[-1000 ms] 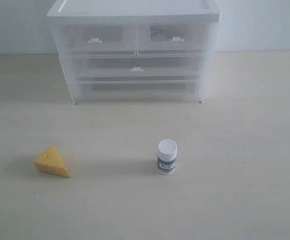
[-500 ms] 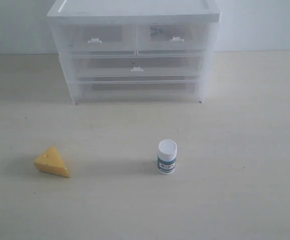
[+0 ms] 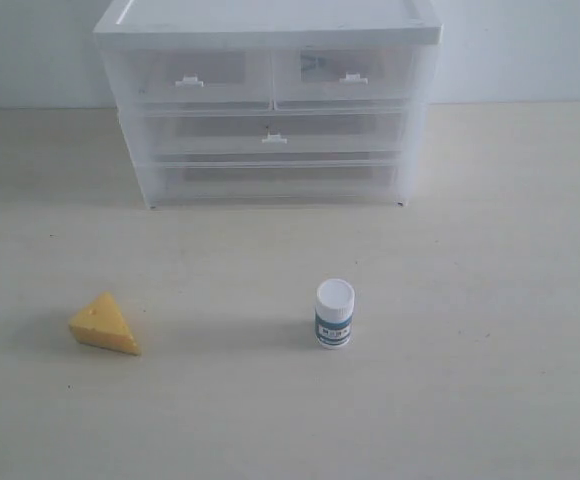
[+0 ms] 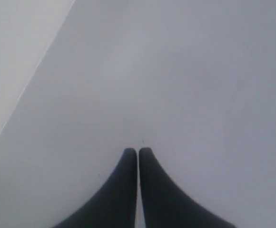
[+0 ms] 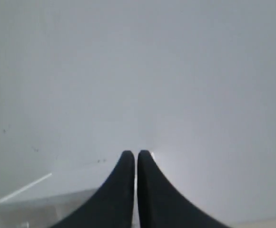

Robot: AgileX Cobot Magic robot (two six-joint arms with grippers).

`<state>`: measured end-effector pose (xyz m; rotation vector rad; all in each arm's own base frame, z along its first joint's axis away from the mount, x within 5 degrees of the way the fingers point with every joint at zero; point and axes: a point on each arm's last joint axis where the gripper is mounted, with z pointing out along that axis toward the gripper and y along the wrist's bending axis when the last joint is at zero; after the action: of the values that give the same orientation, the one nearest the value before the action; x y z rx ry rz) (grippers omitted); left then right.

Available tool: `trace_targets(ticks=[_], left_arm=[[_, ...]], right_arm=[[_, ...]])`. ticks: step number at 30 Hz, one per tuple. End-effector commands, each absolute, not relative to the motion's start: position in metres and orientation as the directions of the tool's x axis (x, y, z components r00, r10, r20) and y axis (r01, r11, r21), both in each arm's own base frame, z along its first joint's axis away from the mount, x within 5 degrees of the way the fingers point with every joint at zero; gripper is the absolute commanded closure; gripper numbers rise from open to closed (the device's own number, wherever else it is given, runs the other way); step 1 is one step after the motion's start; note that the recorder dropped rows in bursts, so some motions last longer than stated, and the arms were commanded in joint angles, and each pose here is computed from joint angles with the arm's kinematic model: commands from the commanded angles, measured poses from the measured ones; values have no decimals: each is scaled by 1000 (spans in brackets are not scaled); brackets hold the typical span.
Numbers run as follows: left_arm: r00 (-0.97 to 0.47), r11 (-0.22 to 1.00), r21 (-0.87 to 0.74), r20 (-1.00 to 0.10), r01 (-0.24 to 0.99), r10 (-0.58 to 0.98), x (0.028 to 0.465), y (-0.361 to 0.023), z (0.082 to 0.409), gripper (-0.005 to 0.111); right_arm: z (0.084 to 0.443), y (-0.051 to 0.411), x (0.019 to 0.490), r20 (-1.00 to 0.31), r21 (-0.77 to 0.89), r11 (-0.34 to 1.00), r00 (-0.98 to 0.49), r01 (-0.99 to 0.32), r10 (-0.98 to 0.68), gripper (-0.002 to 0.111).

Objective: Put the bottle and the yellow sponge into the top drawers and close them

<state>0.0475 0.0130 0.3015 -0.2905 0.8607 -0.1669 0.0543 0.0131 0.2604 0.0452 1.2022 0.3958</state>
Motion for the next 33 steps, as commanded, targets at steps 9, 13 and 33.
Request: trace_targets(ticks=[9,13,33], left_arm=[[-396,575,-580,-814,577,-424,234,-61,204,101],[-461,535,-681,-732,500,-501,280,-69,184,83],[-626,181,-951,-302,250,-719,389,-91,146,61]], right_arm=[[227,47,131,-972,212,871,-187,-443,142,106],[222,50,140,-963,229,864,-233,-449,134,106],[222,53,141,-965,234,843,-223,-485,140,106]])
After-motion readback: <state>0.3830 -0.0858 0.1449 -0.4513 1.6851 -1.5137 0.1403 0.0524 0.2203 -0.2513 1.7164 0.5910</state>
